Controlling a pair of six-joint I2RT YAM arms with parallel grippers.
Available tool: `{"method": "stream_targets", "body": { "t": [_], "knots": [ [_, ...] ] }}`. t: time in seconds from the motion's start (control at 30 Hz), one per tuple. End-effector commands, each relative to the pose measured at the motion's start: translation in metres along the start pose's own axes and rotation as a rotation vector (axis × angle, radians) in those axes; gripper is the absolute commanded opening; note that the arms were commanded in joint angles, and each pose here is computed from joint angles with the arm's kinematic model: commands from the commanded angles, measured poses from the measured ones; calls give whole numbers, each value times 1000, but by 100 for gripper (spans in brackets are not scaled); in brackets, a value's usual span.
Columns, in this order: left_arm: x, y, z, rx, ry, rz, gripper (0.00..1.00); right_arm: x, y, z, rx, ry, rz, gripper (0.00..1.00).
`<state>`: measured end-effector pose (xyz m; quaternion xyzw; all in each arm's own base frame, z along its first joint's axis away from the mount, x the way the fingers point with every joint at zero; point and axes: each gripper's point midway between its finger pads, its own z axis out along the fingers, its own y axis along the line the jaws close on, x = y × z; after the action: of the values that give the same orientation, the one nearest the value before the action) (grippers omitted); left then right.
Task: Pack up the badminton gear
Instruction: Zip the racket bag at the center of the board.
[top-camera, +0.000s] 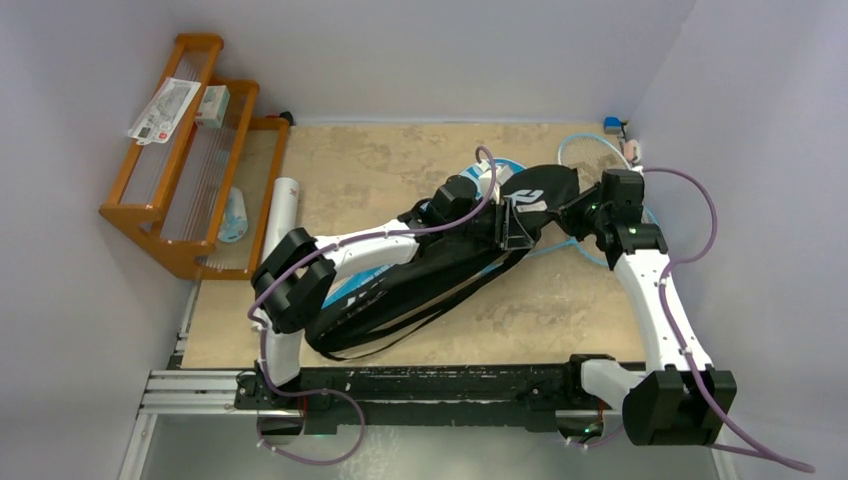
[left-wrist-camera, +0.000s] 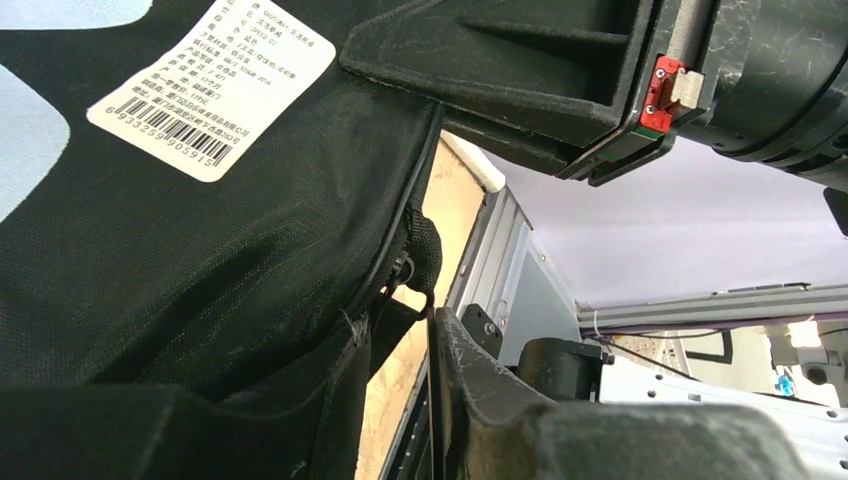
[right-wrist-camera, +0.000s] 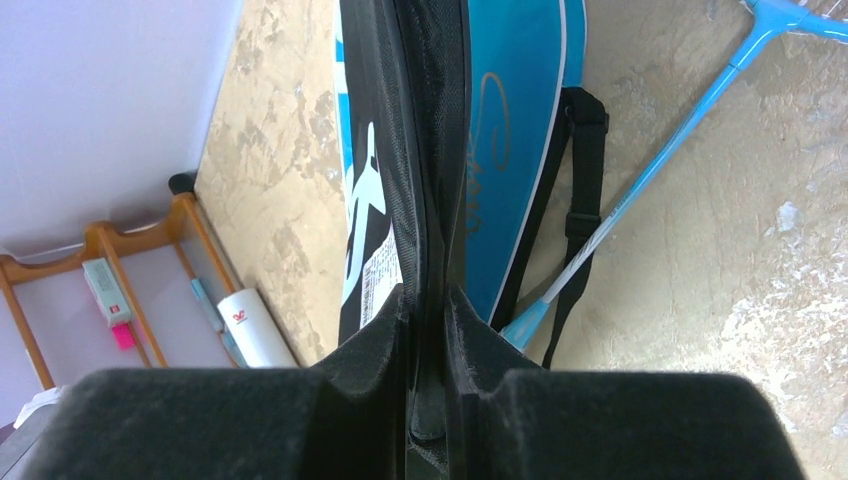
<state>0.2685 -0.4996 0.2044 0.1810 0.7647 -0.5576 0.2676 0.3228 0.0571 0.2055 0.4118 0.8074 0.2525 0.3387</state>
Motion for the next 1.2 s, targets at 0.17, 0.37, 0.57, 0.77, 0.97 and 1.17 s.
{"method": "stream_targets", "body": {
  "t": [0.17, 0.37, 0.57, 0.77, 0.97, 1.17],
  "knots": [
    [-38, 8, 5, -29, -162, 14, 3, 17, 16, -17, -111, 64, -23, 6],
    [-36, 19, 1, -77, -159, 16, 0, 18, 1, -11, -53, 51, 0, 5],
    [-25, 30, -7, -166, -82, 37, 0, -6, -10, 0, 47, -53, -11, 4],
    [5, 52, -28, -300, 75, 78, 0, -24, -15, 5, 104, -130, -7, 3],
    [48, 71, -71, -407, 214, 87, 0, -38, -19, 8, 156, -193, 2, 5],
    [79, 81, -112, -479, 266, 62, 0, -42, -22, 15, 192, -194, 12, 6]
  ]
}}
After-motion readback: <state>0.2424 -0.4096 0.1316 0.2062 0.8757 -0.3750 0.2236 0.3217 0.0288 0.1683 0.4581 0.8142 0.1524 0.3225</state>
